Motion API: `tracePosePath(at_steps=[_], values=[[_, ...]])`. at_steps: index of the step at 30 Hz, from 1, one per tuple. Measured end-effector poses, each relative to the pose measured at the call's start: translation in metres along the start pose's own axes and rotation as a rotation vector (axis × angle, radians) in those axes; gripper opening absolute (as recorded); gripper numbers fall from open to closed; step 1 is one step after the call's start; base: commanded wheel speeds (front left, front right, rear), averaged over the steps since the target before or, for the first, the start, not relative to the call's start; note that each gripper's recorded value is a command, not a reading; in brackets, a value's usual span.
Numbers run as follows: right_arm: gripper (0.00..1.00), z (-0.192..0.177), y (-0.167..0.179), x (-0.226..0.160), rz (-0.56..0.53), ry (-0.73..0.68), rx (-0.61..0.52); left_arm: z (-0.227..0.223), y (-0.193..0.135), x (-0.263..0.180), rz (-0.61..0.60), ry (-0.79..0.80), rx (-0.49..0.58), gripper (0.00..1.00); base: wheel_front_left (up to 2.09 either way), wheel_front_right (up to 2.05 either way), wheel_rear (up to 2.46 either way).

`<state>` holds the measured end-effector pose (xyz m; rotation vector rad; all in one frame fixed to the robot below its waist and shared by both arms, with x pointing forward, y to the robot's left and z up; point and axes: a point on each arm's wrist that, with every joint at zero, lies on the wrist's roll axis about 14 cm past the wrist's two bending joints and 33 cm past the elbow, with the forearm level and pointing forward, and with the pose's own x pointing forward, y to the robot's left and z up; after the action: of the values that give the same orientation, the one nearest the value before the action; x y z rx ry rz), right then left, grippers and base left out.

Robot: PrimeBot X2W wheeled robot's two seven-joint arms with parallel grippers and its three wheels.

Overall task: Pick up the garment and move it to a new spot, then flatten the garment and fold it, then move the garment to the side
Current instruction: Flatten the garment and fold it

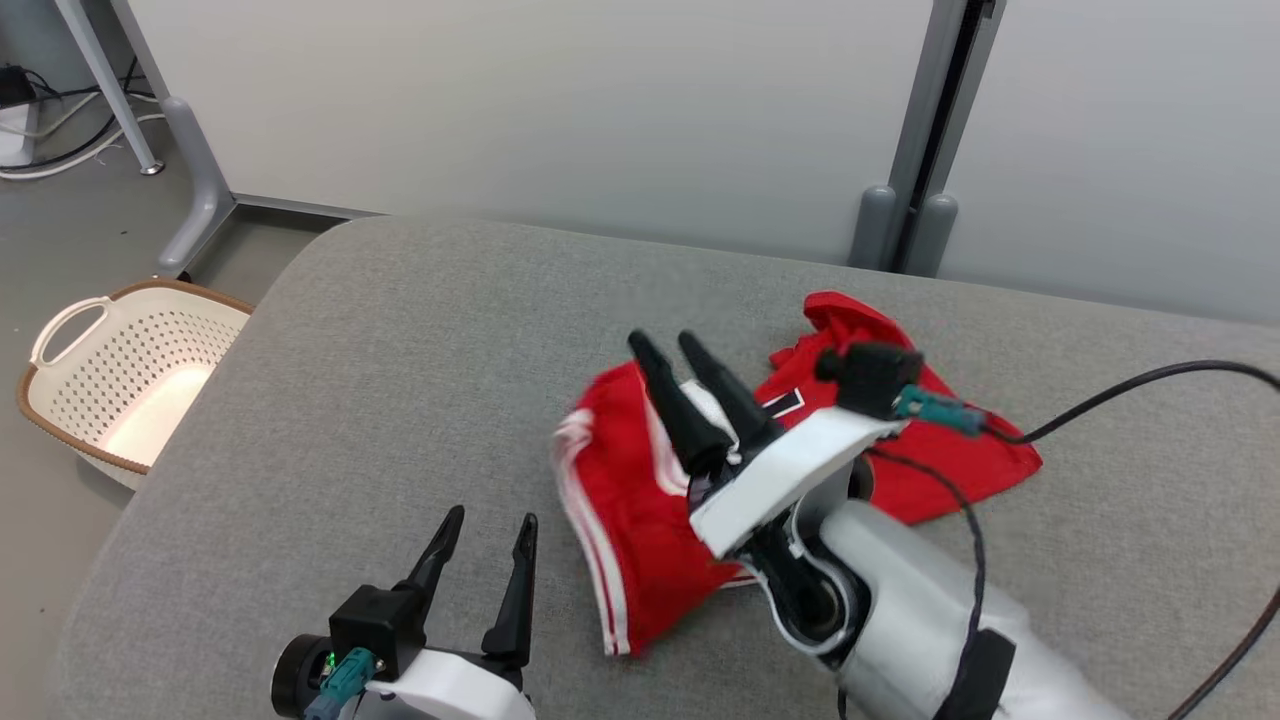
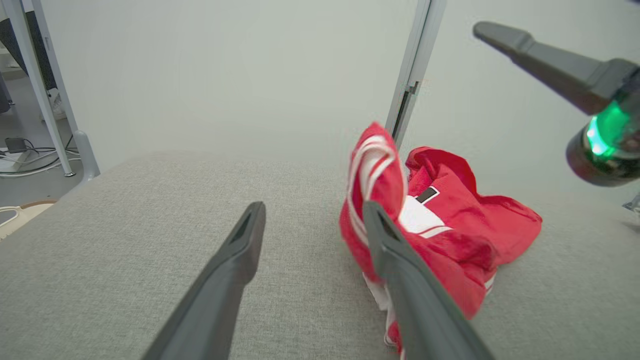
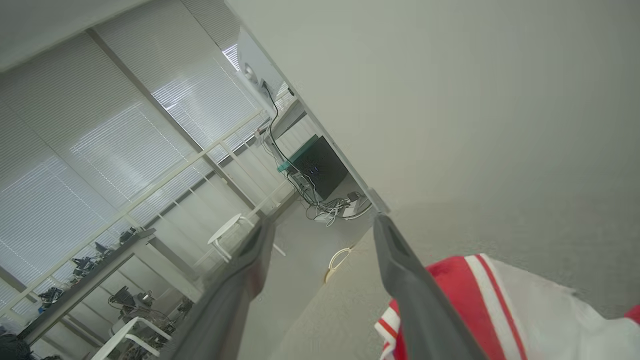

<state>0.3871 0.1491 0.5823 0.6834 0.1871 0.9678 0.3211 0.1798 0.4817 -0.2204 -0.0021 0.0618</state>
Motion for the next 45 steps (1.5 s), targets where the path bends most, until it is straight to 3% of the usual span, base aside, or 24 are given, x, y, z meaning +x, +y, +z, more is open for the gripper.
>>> tracePosePath(at_steps=[2,5,11,15,22,28,33,40,45], values=[[1.00,-0.025,-0.006,-0.009,-0.015,0.073,-0.013,0.001,0.000,0.003,0.000,-0.001,0.001,1.00,0.00,0.00,0.00],[1.00,-0.035,-0.020,-0.017,-0.052,0.110,-0.037,0.000,-0.003,0.008,-0.009,0.001,0.001,1.00,0.00,0.00,0.00],[1.00,0.034,-0.067,-0.019,-0.195,-0.049,-0.132,0.005,-0.011,0.020,-0.039,-0.011,0.004,1.00,0.00,0.00,0.00],[1.00,0.075,-0.103,-0.041,-0.320,-0.145,-0.226,0.010,-0.017,0.027,-0.058,-0.027,0.001,1.00,0.00,0.00,0.00],[1.00,0.099,-0.158,-0.126,-0.544,-0.239,-0.358,0.027,-0.029,0.040,-0.094,-0.079,-0.005,1.00,0.00,0.00,0.00],[1.00,0.102,-0.174,-0.199,-0.698,-0.342,-0.386,0.037,-0.038,0.045,-0.111,-0.112,-0.010,1.00,0.00,0.00,0.00],[1.00,0.082,-0.183,-0.247,-0.814,-0.351,-0.371,0.029,-0.046,0.042,-0.130,-0.091,-0.016,1.00,0.00,0.00,0.00],[1.00,0.072,-0.186,-0.249,-0.827,-0.310,-0.388,0.022,-0.050,0.041,-0.141,-0.069,-0.019,1.00,0.00,0.00,0.00],[1.00,0.068,-0.197,-0.221,-0.798,-0.216,-0.388,0.020,-0.051,0.046,-0.149,-0.061,-0.020,1.00,0.00,0.00,0.00]])
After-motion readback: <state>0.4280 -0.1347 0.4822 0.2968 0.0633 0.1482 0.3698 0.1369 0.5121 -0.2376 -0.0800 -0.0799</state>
